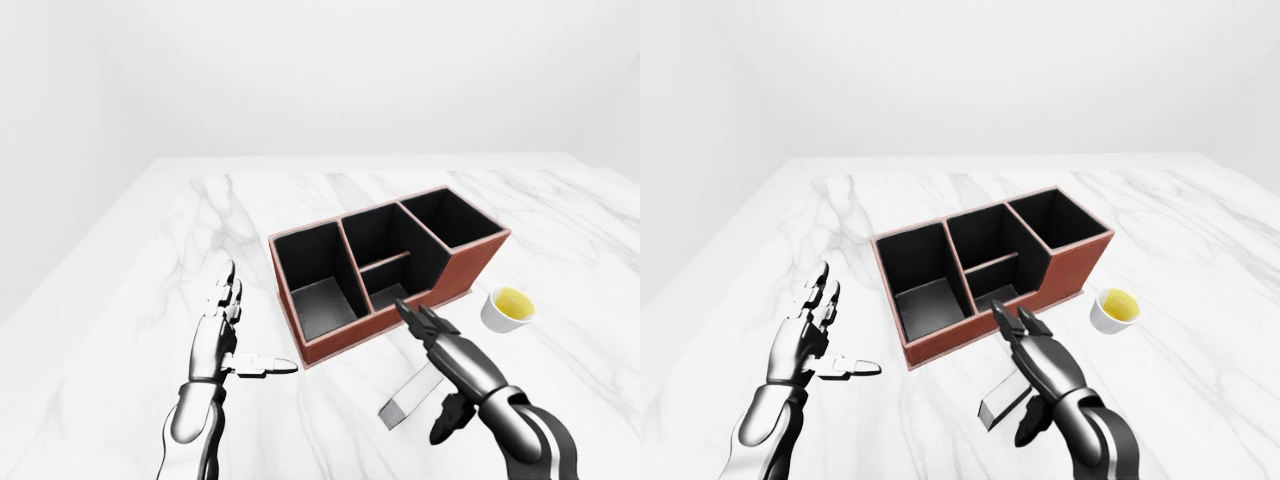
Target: Pick up the book and place it in the front compartment of the caddy.
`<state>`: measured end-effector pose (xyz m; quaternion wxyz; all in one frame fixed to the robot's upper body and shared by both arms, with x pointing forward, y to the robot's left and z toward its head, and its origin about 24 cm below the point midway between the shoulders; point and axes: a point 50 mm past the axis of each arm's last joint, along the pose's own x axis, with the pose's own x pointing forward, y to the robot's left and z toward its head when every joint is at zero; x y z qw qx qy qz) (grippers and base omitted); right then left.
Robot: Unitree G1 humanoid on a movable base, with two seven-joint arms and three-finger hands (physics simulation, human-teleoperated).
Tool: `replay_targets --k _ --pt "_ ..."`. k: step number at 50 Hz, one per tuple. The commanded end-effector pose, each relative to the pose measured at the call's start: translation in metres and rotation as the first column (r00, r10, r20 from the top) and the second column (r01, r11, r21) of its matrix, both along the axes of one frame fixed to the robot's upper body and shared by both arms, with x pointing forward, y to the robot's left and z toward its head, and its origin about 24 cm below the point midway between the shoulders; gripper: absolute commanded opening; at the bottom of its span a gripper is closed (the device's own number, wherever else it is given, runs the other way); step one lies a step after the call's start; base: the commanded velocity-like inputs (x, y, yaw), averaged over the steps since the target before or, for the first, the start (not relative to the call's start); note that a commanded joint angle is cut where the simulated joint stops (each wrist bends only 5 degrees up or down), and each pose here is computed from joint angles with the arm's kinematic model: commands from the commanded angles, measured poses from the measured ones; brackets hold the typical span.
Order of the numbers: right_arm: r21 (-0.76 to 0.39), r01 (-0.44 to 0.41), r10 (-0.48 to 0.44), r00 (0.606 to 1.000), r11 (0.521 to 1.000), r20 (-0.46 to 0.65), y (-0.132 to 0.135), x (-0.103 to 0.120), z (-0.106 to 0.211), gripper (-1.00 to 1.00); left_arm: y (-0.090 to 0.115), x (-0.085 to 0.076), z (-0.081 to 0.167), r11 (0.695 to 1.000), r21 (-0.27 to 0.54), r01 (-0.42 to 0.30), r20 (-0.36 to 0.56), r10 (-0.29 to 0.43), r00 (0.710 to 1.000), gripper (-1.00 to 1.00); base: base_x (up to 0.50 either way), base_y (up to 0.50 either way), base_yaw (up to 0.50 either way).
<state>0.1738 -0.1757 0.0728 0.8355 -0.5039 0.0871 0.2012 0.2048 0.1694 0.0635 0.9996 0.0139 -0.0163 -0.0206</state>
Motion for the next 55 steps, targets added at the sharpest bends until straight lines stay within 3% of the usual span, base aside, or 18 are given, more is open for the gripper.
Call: replay_targets --k 1,55 --pt "-0.026 -0.022 0.021 1.0 0.999 -0.005 0.003 0.003 -0.001 1.0 0.0 0.0 0.0 1.0 -0.001 -0.001 0.0 0.001 1.0 1.0 0.0 0.0 0.0" --pt "-0.134 -0.033 0.02 0.995 0.99 -0.098 0.0 0.009 -0.022 1.0 0.0 -0.001 0.0 1.0 0.001 0.0 -0.001 0.0 1.0 1.0 0.0 0.0 0.0"
